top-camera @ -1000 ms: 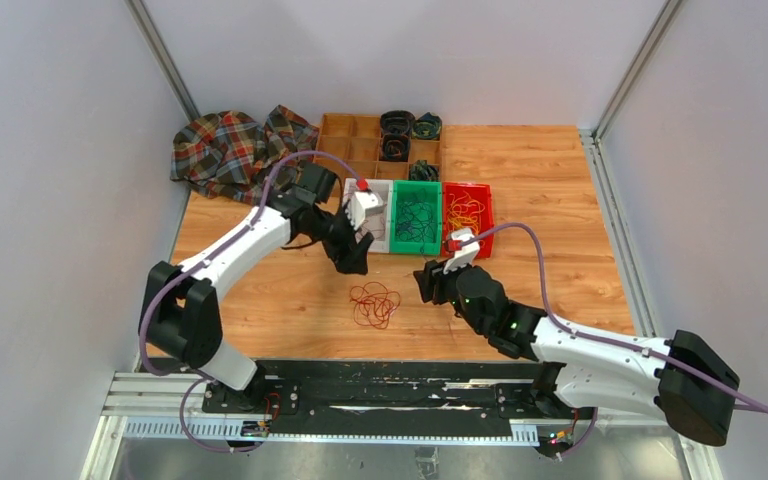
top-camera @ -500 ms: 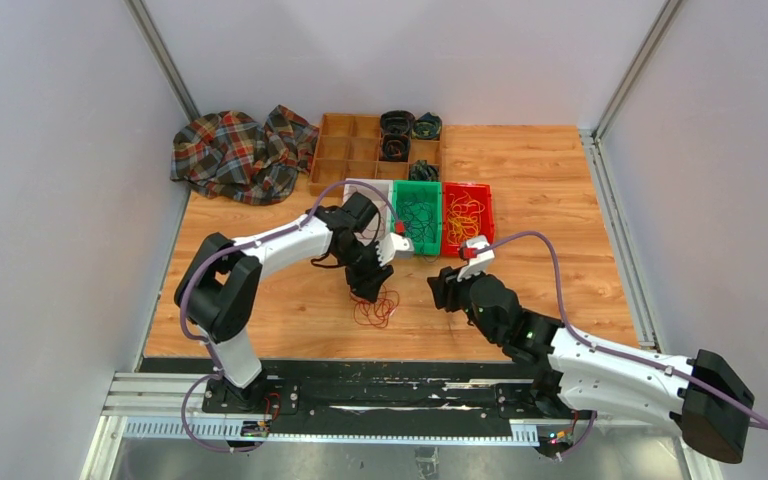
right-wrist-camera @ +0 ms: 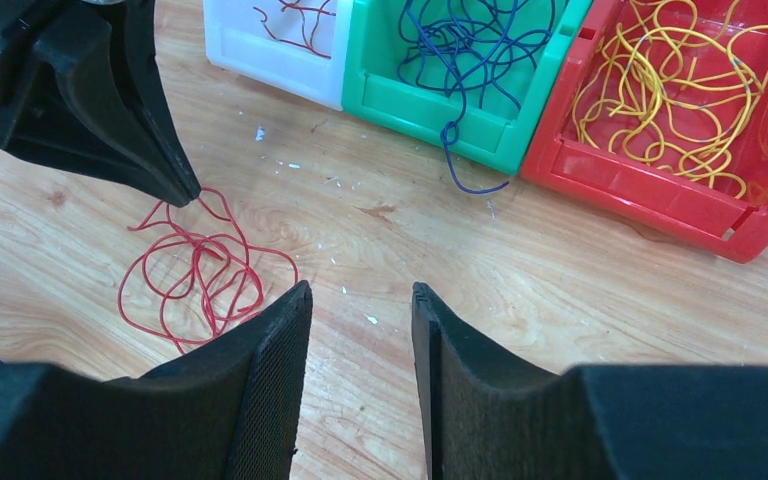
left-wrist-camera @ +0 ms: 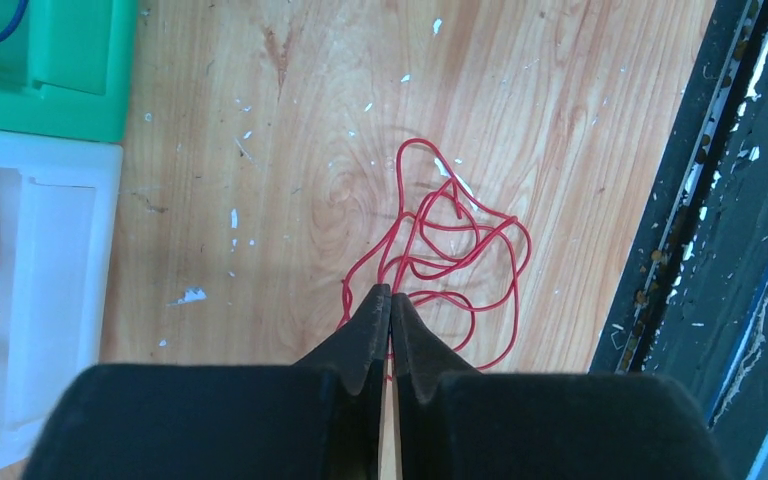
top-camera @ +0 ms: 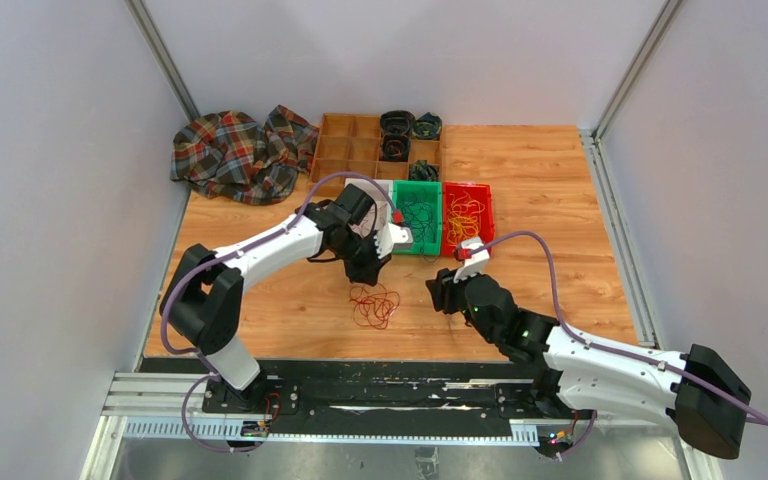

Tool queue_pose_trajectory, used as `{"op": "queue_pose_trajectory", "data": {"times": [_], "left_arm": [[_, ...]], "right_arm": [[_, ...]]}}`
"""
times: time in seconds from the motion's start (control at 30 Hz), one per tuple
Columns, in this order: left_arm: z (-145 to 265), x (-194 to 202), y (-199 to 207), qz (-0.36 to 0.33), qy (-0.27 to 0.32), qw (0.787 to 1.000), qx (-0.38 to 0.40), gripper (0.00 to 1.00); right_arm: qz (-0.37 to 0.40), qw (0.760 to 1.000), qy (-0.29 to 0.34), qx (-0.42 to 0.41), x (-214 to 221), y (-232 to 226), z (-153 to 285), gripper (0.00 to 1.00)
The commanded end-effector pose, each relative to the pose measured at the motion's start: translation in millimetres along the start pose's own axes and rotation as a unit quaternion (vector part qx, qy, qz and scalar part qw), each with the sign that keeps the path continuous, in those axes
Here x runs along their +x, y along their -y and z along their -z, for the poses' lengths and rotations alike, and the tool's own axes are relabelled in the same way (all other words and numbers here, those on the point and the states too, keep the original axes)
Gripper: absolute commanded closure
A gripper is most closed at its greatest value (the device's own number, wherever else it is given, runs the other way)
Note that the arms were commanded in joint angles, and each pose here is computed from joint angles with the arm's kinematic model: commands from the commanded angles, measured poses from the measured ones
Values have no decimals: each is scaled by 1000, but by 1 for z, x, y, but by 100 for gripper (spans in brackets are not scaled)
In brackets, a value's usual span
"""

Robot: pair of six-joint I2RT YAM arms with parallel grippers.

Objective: Untangle the cables

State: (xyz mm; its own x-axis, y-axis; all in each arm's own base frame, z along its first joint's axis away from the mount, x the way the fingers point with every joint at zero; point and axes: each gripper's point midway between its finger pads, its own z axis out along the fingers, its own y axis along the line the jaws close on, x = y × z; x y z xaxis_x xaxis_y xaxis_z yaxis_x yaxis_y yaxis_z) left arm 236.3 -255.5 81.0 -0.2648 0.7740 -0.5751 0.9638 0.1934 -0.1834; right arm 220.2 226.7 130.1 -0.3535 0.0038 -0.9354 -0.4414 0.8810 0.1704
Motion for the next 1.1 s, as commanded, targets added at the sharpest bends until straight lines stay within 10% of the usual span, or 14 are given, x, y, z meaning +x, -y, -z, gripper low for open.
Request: {"op": "queue_pose_trajectory", "data": {"times": [0.0, 0.07, 0.23, 0.37, 0.83, 1.07], "left_arm": [[5, -8, 3, -11, 11, 1000, 2, 95], [3, -4, 2, -7, 4, 1000, 2, 91], [3, 4, 9, -18, -2, 1000, 14, 42], [-2, 8, -1, -21, -15, 1000, 1, 37], [-13, 12, -3, -5, -18, 1000, 6, 98], [39, -30, 9, 34, 28, 999, -30, 99]], "right_arm": [[-11, 1000, 11, -5, -8, -2, -1, 58], [-11, 1000, 11, -6, -9, -2, -1, 56], [-9, 1000, 8, -4, -9, -1, 0, 50], [-8, 1000, 8, -7, -9, -3, -2, 50], [-12, 1000, 13, -16, -12, -7, -2, 57], [-11, 998, 30, -52, -34, -32, -12, 46]]}}
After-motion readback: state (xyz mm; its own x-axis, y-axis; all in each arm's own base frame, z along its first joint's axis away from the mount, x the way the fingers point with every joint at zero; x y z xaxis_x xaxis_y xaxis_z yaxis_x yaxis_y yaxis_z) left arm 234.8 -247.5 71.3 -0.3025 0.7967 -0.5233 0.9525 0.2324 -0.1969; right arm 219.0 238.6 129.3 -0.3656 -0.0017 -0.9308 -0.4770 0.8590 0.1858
